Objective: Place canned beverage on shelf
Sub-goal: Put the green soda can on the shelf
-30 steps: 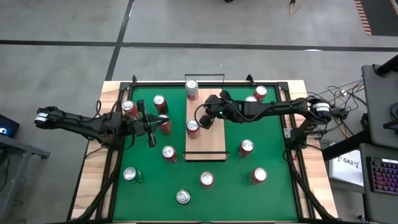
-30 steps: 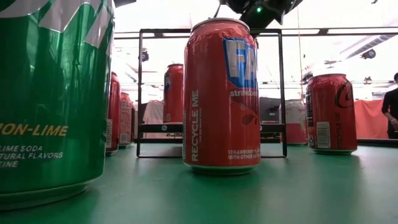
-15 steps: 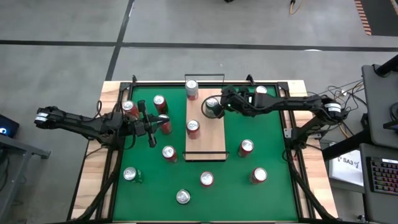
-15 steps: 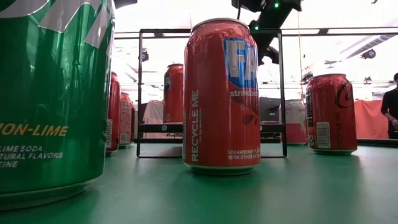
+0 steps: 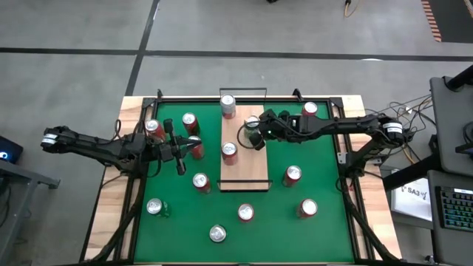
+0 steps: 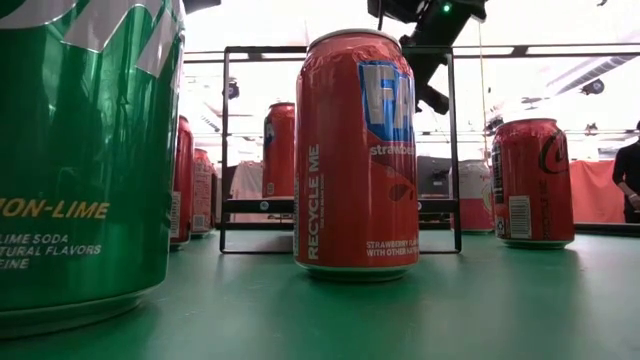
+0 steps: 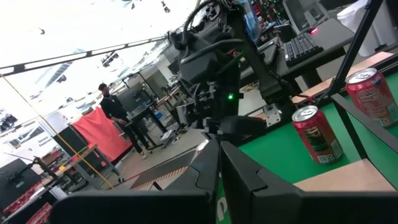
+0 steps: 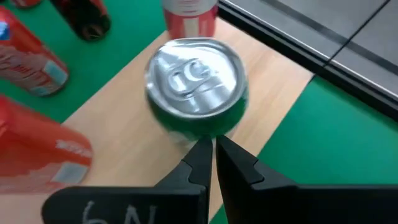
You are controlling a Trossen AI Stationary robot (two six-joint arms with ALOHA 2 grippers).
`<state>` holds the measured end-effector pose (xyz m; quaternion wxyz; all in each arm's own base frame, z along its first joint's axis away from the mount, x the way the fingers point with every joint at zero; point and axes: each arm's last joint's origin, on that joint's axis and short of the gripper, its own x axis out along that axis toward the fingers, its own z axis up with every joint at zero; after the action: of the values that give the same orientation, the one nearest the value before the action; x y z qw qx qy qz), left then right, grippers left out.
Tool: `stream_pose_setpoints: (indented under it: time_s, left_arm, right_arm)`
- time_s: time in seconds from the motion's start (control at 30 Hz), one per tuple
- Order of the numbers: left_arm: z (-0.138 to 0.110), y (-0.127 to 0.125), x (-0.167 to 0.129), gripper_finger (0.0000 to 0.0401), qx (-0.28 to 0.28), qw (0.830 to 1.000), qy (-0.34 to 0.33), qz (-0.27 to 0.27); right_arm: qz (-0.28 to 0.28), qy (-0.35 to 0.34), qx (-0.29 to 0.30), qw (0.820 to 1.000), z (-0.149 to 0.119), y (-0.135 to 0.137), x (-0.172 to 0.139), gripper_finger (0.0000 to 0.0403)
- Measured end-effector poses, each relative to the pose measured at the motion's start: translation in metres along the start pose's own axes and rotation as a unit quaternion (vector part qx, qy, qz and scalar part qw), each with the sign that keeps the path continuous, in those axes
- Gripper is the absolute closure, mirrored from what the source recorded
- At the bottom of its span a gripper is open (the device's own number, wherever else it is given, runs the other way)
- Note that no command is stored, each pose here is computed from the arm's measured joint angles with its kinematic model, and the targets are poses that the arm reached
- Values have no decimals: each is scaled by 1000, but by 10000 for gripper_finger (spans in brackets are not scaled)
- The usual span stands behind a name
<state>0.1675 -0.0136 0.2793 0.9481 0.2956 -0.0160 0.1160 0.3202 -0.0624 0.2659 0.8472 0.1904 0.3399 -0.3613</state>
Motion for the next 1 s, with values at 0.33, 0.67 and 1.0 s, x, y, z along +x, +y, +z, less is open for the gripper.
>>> stream_pose_setpoints:
  time_s: [0.33,0.67,1.0]
  left_arm:
    - [1,0,0,401,-3,1000,-3,2]
    - [2,2,0,401,-10,1000,-10,8]
    - [2,1,0,401,-10,1000,-10,8]
  right_arm:
    - [-76,-21,4,997,-1,-10,-8,390]
    - [-12,-24,-18,1000,14,-15,13,391]
    - [36,-10,-6,999,4,4,5,391]
